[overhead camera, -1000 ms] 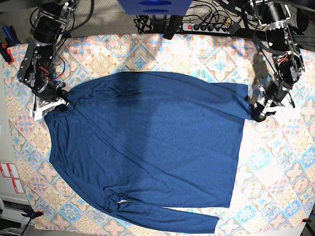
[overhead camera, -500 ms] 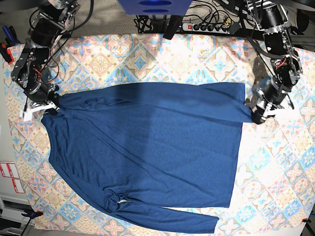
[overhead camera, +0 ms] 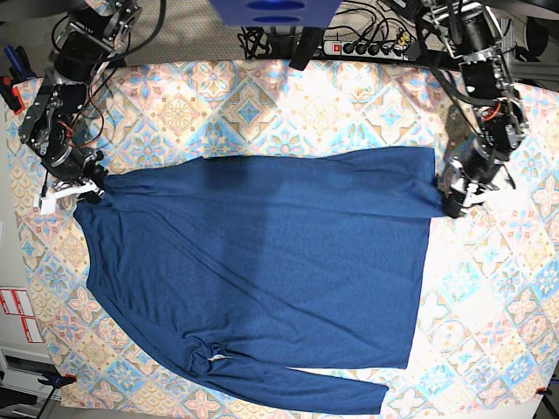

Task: Fold the T-shirt properly
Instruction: 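Drag the hem corner with the left gripper across the shirt toward the collar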

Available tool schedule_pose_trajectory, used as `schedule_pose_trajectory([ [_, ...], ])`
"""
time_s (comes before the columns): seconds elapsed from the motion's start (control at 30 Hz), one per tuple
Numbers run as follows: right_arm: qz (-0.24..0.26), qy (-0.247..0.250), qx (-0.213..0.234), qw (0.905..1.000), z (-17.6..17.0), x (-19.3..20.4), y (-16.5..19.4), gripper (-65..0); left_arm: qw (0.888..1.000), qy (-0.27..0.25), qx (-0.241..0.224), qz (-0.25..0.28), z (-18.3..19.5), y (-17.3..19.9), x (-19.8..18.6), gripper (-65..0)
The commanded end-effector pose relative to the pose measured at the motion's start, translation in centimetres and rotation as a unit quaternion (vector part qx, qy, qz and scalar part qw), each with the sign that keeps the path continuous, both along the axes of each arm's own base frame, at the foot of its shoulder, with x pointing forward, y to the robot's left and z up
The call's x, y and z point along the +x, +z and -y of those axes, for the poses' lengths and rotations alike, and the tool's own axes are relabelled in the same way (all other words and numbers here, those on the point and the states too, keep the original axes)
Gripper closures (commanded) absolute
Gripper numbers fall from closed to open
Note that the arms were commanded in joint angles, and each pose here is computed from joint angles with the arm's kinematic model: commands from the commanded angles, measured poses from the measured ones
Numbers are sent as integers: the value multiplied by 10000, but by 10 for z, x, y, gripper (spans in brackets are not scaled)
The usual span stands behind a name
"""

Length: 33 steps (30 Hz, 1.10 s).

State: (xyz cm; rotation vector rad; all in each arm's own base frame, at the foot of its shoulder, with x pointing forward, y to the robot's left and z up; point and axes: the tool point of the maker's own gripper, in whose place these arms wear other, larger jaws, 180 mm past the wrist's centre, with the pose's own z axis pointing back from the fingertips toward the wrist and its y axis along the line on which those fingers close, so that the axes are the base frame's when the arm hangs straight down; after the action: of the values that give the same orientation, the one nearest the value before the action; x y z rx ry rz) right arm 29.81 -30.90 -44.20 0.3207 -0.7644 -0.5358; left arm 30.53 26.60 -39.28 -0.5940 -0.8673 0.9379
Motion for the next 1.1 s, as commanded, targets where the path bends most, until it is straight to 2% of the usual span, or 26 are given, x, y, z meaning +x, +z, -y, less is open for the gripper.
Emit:
schedule_pose_trajectory([
  [0.0,261,-32,-121,9996,11,11,16,-3,9996,-102,31,257,3,15,11,0],
  [0.37,254,-24,-121,9996,10,11,16,-3,9997,-147,-86,190,15,8,10,0],
  [0.47,254,-24,-113,9996,10,11,16,-3,9998,-148,-84,83,14,2,-1,-74],
  [0.63,254,-24,-113,9996,10,11,16,-3,9988,-479,-42,16,25,10,-16,-360],
  [0.77,246,-24,-113,9996,10,10,15,-3,9977,-672,49,-11,32,16,-30,-533],
  [0.83,246,-24,-113,9996,10,10,15,-3,9975,-704,77,-28,35,18,-38,-569],
  [0.9,238,-24,-113,9996,10,10,15,-3,9973,-730,60,-61,37,18,-47,-573],
  [1.07,224,-20,-111,9997,9,9,14,-3,9967,-651,-459,-168,45,9,-71,-571],
])
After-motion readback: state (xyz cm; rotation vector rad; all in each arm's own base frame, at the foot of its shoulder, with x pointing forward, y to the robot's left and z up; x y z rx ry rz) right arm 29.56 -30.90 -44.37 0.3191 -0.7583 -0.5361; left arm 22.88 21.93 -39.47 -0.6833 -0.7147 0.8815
